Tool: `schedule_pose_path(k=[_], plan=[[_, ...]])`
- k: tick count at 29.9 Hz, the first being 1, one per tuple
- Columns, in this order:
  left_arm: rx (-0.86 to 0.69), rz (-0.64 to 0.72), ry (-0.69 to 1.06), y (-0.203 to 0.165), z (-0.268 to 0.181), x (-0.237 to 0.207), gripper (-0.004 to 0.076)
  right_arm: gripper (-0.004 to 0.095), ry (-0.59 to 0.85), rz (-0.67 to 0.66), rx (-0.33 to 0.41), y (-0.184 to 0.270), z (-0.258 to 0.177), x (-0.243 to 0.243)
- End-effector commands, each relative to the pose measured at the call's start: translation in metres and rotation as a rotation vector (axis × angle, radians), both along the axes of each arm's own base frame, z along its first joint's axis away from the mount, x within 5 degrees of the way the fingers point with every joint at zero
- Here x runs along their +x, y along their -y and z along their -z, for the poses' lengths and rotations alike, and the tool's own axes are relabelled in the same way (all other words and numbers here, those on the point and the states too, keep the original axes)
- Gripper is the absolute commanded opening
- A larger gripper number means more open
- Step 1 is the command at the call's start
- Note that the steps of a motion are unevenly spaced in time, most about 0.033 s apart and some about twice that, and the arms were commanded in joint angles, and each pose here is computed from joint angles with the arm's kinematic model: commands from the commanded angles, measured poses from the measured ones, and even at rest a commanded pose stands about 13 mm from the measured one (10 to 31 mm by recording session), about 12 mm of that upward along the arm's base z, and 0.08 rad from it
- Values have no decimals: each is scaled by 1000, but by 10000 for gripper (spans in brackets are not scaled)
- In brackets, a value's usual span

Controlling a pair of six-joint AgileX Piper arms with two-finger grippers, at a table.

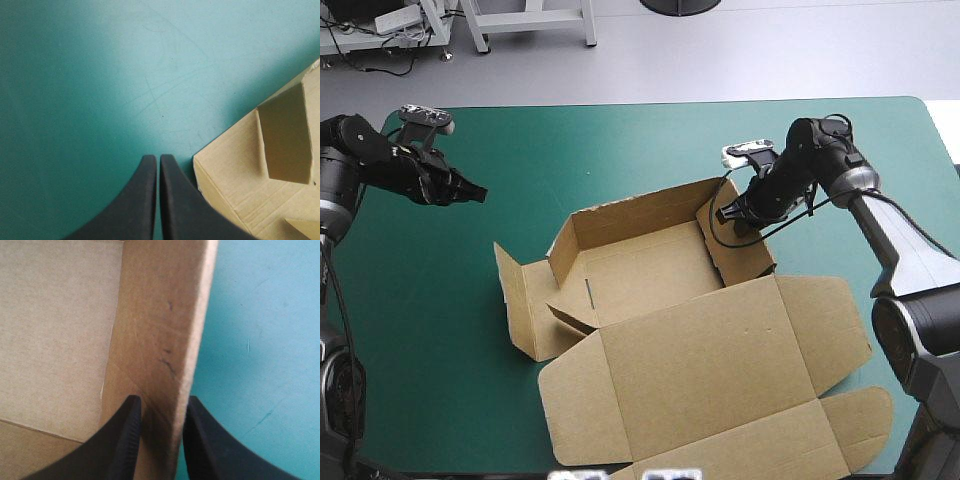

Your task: Fold the box

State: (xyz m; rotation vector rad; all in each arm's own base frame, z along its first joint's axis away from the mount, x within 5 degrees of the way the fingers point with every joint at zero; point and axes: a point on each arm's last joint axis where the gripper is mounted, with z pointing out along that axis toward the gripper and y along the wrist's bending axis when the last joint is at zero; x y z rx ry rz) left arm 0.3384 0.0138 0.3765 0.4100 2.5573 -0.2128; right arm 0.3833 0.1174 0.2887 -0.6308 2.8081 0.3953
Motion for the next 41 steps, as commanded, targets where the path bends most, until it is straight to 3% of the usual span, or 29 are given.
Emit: schedule_pose_path(k=[1,8,19,35,41], plan=[[-30,-16,91,3,-22,-6,12,248,38,-19,15,1,-19,-6],[-42,-14,93,4,-22,-6,12,-22,-2,-33,10,-3,-2,1],[-44,-33,129,3,-24,-3,11,-21,80,-6,39,-7,-15,12],[-46,-100,212,-1,-22,11,11,-21,498,56,66,6,-154,-4],[-51,-140,291,-4,-25,20,11,-21,582,72,26,16,-180,-25]])
